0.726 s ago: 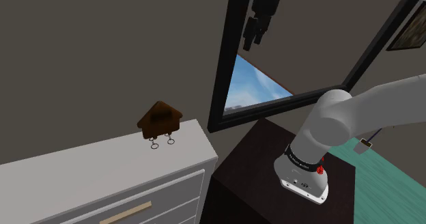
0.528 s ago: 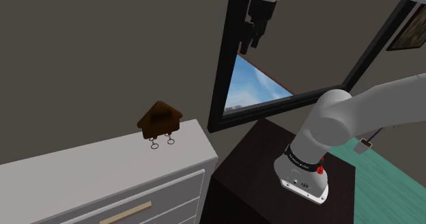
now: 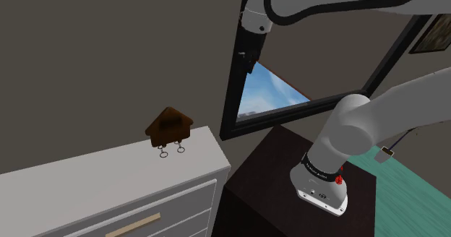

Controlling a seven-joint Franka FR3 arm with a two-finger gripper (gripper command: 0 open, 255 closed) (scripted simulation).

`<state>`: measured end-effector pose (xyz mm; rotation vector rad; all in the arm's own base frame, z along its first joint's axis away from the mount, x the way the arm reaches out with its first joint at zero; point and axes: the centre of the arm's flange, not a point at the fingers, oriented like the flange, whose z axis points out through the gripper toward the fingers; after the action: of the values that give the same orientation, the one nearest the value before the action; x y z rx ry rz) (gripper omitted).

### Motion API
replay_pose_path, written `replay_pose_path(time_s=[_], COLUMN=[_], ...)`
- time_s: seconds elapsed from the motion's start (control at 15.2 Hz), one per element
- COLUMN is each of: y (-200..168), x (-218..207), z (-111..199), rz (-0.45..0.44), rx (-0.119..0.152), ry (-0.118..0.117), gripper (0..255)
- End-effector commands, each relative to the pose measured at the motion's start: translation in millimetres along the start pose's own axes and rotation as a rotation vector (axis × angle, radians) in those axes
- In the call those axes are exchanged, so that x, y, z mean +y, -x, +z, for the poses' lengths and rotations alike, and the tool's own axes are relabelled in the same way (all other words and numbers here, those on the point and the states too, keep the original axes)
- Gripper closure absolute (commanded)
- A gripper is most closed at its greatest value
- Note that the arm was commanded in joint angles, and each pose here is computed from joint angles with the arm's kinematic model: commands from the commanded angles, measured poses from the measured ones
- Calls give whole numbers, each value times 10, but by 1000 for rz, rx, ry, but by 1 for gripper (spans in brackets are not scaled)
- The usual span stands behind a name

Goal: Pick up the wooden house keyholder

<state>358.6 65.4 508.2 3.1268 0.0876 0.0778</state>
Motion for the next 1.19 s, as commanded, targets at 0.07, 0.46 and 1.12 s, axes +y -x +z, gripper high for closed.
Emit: replay_pose_path(time_s=[0.07,0.46,1.12], y=[-111,-343,-726], x=[-165,-524,-1146], z=[311,965,2043], rz=[2,2,3], rx=[1,-1,-5], ry=[-9,-25,-53], gripper=[0,0,0])
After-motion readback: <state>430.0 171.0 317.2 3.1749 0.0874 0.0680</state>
